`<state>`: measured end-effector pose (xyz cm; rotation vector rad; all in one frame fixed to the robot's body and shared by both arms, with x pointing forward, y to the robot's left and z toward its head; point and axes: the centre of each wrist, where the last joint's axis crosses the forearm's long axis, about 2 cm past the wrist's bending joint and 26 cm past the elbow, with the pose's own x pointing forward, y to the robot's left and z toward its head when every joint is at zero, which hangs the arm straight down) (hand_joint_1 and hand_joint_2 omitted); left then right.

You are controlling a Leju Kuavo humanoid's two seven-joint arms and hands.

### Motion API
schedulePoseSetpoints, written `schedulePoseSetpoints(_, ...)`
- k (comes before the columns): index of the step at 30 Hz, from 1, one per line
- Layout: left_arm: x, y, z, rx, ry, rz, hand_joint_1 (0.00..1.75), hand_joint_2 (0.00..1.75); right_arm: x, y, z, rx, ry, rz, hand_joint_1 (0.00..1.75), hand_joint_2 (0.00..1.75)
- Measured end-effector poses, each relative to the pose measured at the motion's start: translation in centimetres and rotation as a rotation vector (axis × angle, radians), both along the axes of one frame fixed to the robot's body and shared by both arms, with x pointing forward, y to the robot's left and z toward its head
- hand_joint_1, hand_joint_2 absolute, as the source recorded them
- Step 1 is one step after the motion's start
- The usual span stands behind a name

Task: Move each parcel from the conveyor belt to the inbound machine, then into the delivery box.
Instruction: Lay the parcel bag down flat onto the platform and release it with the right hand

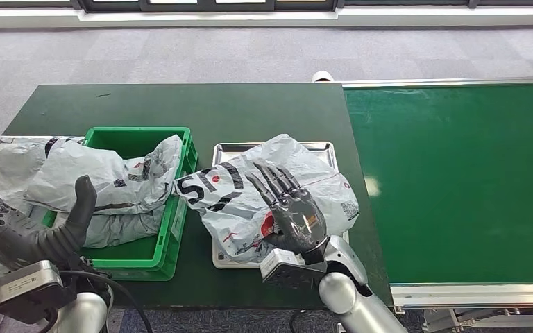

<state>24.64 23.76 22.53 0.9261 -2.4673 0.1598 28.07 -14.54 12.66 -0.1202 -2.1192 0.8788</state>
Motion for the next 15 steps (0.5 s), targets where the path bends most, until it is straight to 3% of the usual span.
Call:
schedulePoseSetpoints(9, -0.1, 0.0, -0.3, 0.006, 0.013, 0.002, 0.00, 1.75, -0.5, -1.2, -0.1, 0.361, 0.377, 0.240, 0.00, 1.75)
schedulePoseSetpoints(15, -0.1, -0.1, -0.4, 0.013, 0.019, 0.005, 0.00, 1.75, -0.5, -2.2, -0.5, 0.472, 0.454, 0.268, 0.00, 1.75)
